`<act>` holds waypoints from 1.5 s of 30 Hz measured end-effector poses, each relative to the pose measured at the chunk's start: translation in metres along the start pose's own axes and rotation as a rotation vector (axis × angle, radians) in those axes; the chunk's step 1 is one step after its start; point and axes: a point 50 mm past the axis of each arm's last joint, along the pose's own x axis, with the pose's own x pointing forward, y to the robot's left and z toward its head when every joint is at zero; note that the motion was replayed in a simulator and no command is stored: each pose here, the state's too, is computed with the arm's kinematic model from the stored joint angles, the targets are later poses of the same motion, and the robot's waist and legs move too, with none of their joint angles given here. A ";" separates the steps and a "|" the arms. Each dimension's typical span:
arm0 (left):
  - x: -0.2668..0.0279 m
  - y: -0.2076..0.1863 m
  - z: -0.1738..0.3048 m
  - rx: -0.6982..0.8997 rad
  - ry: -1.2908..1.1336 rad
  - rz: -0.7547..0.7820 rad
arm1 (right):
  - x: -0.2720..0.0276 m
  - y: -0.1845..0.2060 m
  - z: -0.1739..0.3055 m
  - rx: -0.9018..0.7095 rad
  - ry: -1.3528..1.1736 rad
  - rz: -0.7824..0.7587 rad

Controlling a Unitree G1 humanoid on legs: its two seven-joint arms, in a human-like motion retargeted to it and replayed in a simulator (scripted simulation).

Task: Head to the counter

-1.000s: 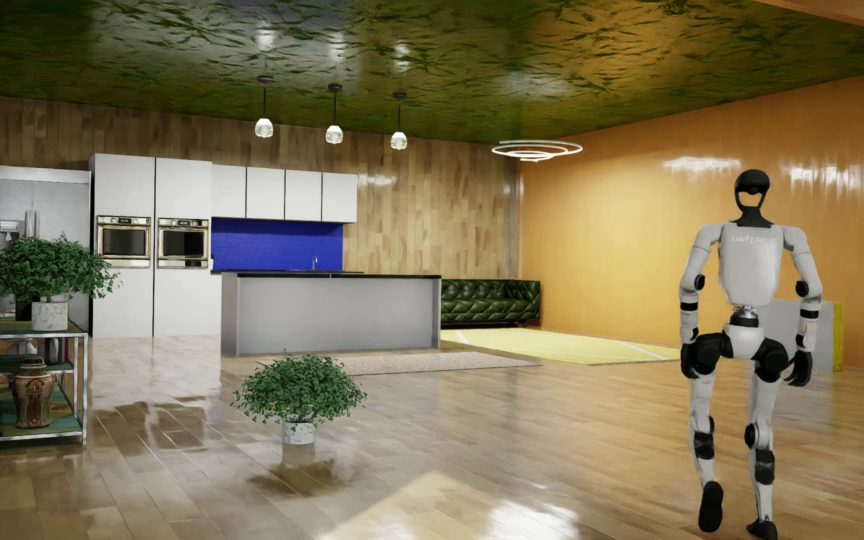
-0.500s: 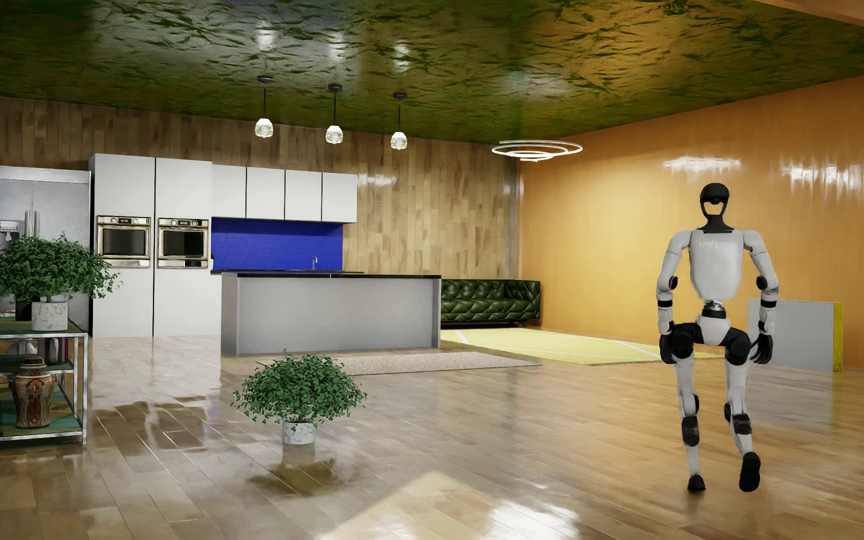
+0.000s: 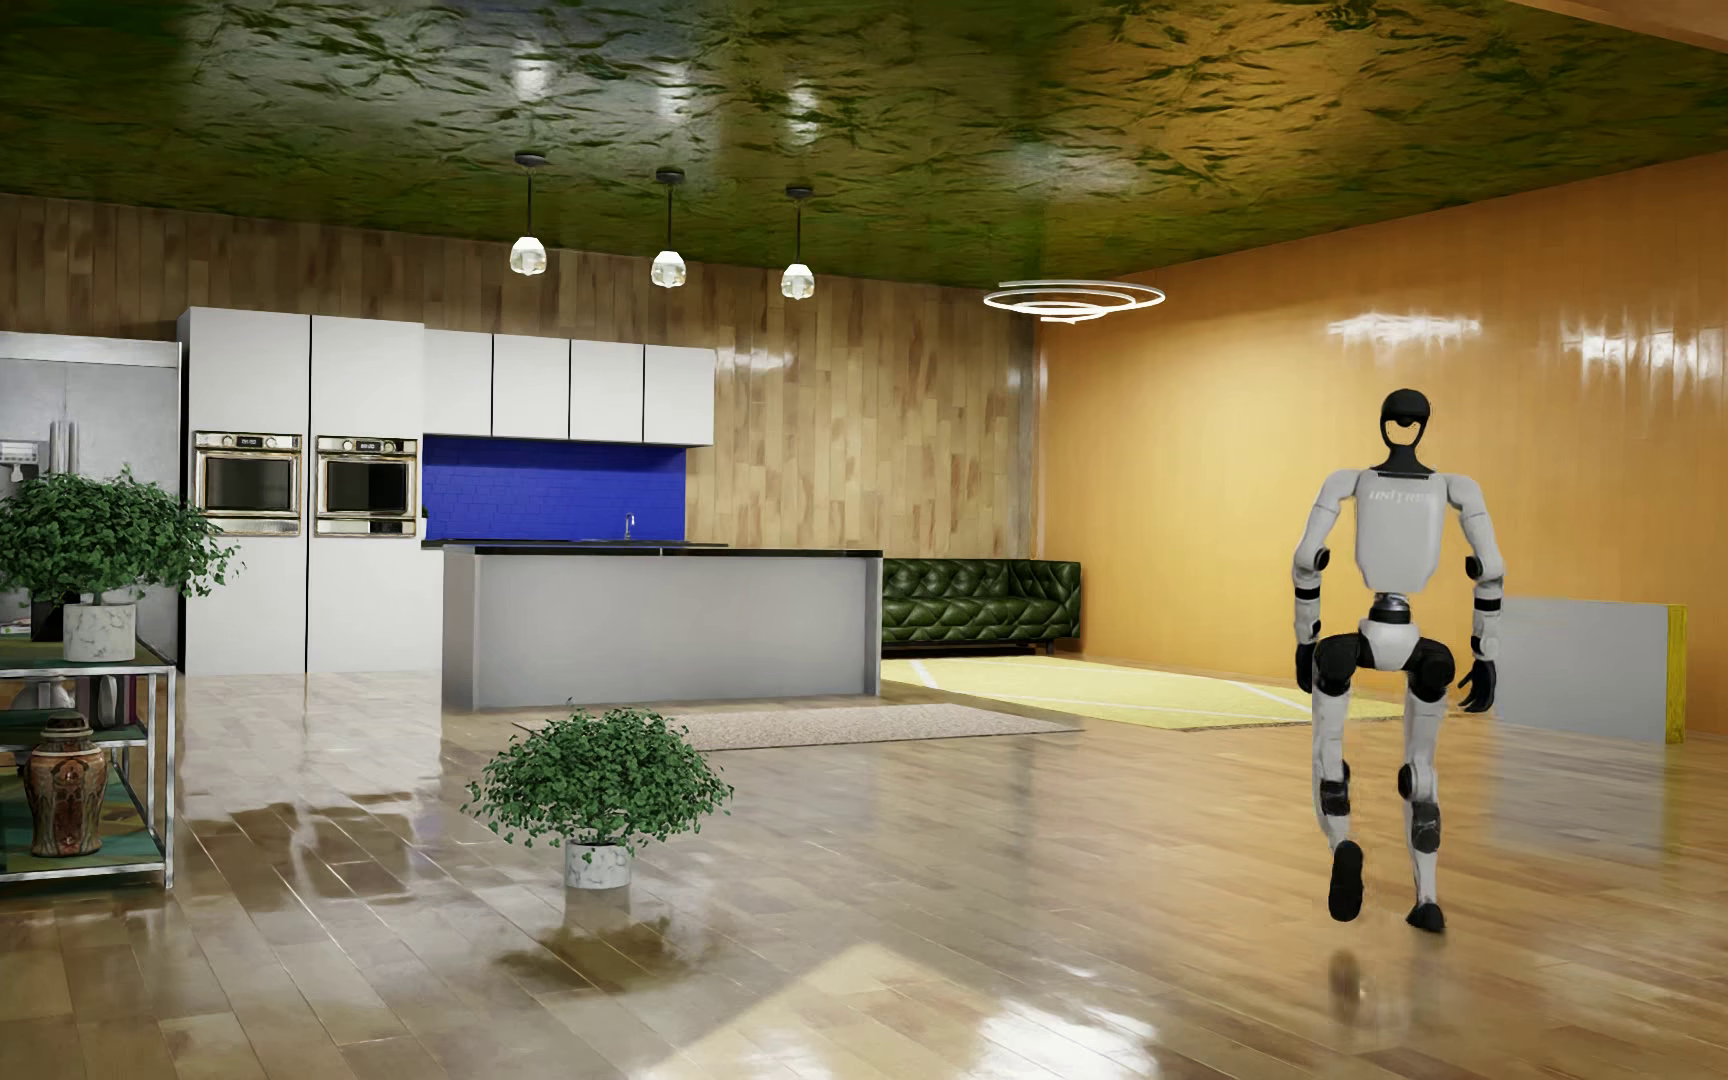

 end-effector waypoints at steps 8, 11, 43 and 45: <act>-0.028 -0.035 -0.072 0.038 0.216 -0.106 | -0.007 -0.051 0.060 0.082 -0.249 -0.152; -0.030 -0.036 -0.077 0.046 0.235 -0.111 | -0.003 -0.033 0.029 0.088 -0.131 -0.107; -0.014 -0.002 -0.036 -0.004 0.090 -0.003 | -0.005 -0.003 0.001 0.002 -0.040 -0.009; -0.008 0.028 0.007 -0.038 -0.067 0.089 | -0.008 0.001 -0.006 0.008 -0.027 -0.001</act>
